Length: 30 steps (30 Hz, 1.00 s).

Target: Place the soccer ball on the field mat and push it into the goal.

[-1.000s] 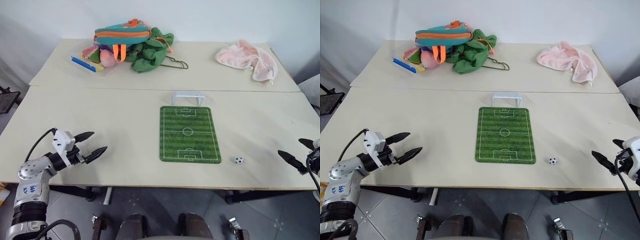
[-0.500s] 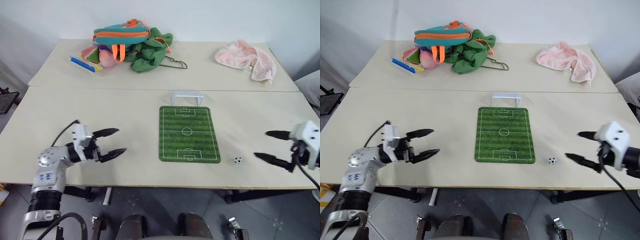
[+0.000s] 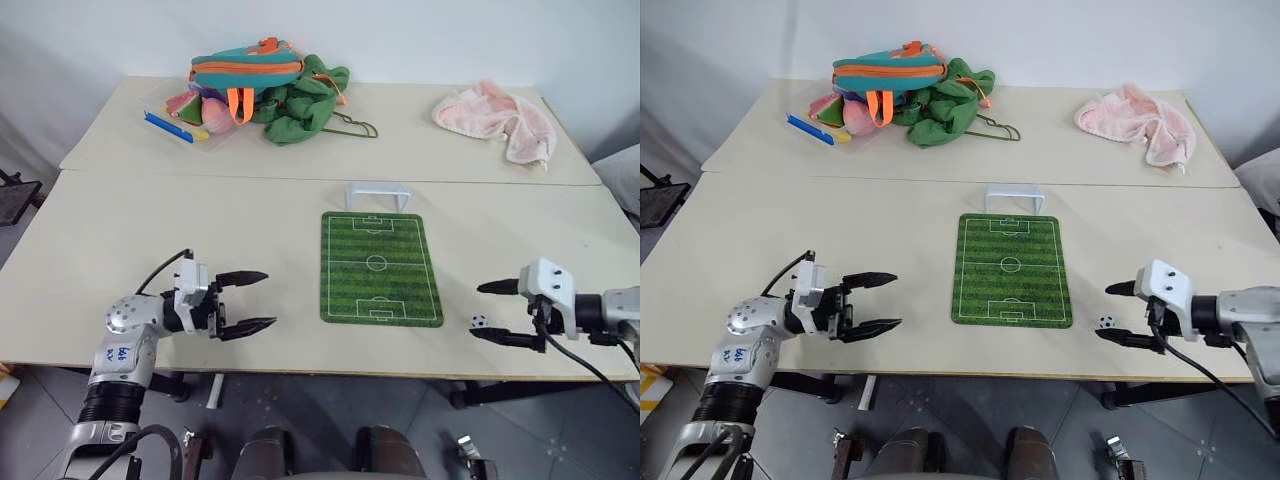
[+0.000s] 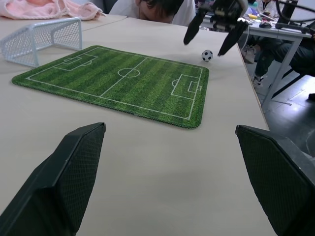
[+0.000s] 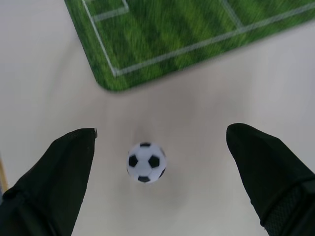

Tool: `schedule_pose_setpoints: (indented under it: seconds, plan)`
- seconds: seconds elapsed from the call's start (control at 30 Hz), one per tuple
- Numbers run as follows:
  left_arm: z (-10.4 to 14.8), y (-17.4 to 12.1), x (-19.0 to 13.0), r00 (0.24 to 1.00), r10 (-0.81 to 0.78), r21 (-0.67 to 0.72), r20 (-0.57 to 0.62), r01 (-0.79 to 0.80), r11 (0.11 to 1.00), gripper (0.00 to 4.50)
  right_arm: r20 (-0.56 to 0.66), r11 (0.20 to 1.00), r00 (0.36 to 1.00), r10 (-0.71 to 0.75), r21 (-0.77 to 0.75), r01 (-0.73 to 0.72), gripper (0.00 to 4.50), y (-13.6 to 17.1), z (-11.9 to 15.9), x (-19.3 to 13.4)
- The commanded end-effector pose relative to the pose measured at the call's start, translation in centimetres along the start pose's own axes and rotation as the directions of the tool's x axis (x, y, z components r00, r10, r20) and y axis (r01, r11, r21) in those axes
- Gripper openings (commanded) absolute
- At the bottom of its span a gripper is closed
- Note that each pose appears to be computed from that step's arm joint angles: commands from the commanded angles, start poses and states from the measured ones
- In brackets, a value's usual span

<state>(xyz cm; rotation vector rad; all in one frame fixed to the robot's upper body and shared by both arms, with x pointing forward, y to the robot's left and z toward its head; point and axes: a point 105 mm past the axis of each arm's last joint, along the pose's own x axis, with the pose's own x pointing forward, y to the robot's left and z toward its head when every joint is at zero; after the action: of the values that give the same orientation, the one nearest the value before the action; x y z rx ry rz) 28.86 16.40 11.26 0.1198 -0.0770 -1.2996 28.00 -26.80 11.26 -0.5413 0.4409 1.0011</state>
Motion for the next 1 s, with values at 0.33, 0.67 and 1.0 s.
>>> schedule_pose_setpoints:
  seconds: [0.33,0.67,1.0]
  plan:
    - [0.5,-0.3,0.1,1.000,0.014,0.022,0.022,-0.015,1.000,4.50,0.011,1.000,1.000,-0.001,-0.025,0.002,3.84,-0.1,-0.8,0.6]
    - [0.4,0.0,0.8,0.999,0.012,0.029,0.041,-0.014,0.999,4.50,0.071,0.998,0.997,-0.035,-0.058,0.039,0.86,-0.4,1.2,0.1]
    - [0.0,0.4,-0.5,0.997,0.043,0.033,0.060,-0.045,0.998,4.50,0.217,0.991,0.976,0.016,-0.130,0.013,0.86,0.2,9.8,1.3]
